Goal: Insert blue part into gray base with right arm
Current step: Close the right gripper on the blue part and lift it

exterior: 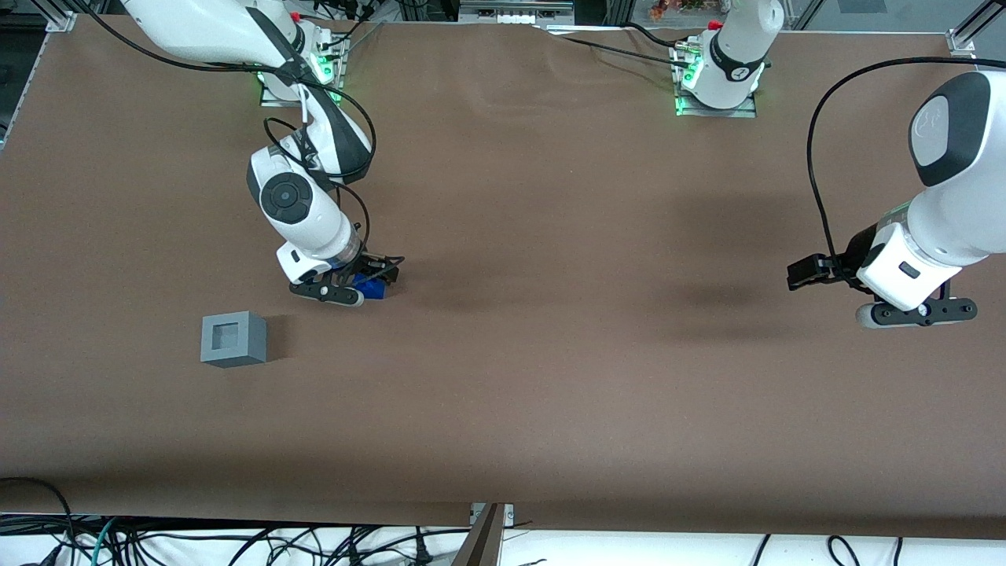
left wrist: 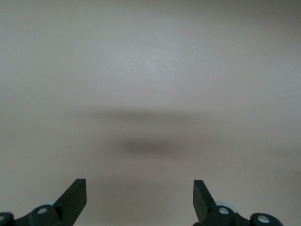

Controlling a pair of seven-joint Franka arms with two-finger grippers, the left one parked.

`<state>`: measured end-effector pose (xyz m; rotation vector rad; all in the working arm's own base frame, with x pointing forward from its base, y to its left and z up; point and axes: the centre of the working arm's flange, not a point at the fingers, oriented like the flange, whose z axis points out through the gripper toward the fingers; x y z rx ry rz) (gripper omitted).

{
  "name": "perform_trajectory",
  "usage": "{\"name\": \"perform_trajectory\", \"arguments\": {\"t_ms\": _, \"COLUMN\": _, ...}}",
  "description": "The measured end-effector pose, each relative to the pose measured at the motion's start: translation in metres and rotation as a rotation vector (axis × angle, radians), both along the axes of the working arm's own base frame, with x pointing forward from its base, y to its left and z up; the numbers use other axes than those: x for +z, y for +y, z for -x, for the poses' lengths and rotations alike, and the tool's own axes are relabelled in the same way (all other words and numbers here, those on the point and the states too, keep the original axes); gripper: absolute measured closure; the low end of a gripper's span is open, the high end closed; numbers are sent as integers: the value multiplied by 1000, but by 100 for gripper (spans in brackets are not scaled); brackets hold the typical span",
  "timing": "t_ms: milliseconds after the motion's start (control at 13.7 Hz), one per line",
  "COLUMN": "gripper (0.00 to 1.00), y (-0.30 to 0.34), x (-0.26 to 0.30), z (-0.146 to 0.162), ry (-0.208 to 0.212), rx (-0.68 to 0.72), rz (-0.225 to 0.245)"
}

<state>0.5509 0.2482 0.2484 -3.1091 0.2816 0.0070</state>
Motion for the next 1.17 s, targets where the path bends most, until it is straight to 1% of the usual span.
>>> {"name": "perform_trajectory", "arguments": {"t_ms": 146, "gripper": 4, "y": -2, "x": -4, "z": 2, "ry": -1, "rx": 14, "rz": 19}}
{"name": "perform_trajectory", "arguments": {"t_ms": 219, "gripper": 11, "y": -3, "x": -6, "z": 4, "ry": 1, "rx": 17, "rz": 24}}
{"name": "perform_trajectory", "arguments": {"t_ms": 292, "gripper": 11, "y": -4, "x": -7, "z": 4, "ry": 3, "rx": 19, "rz": 28}}
{"name": "perform_trajectory", "arguments": {"t_ms": 365, "gripper": 18, "y": -4, "x": -9, "z": 5, "ry": 5, "rx": 20, "rz": 30}}
{"name": "perform_trajectory", "arguments": {"t_ms": 438, "gripper": 29, "y": -5, "x": -11, "z": 5, "ry": 8, "rx": 19, "rz": 31}}
{"name": "perform_trajectory", "arguments": {"t_ms": 511, "gripper": 43, "y": -5, "x": -12, "z": 5, "ry": 9, "rx": 19, "rz": 31}}
{"name": "perform_trajectory", "arguments": {"t_ms": 584, "gripper": 50, "y": -5, "x": -13, "z": 5, "ry": 9, "rx": 19, "rz": 30}}
{"name": "perform_trajectory", "arguments": {"t_ms": 730, "gripper": 50, "y": -6, "x": -12, "z": 4, "ry": 7, "rx": 17, "rz": 30}}
{"name": "perform_trajectory", "arguments": {"t_ms": 876, "gripper": 50, "y": -12, "x": -7, "z": -2, "ry": -6, "rx": 18, "rz": 37}}
{"name": "perform_trajectory", "arguments": {"t_ms": 949, "gripper": 50, "y": -18, "x": 2, "z": -9, "ry": -7, "rx": 24, "rz": 49}}
{"name": "perform_trajectory", "arguments": {"t_ms": 1022, "gripper": 50, "y": -23, "x": 18, "z": -17, "ry": 4, "rx": 40, "rz": 68}}
{"name": "perform_trajectory", "arguments": {"t_ms": 1169, "gripper": 50, "y": -40, "x": 67, "z": -37, "ry": 28, "rx": 87, "rz": 111}}
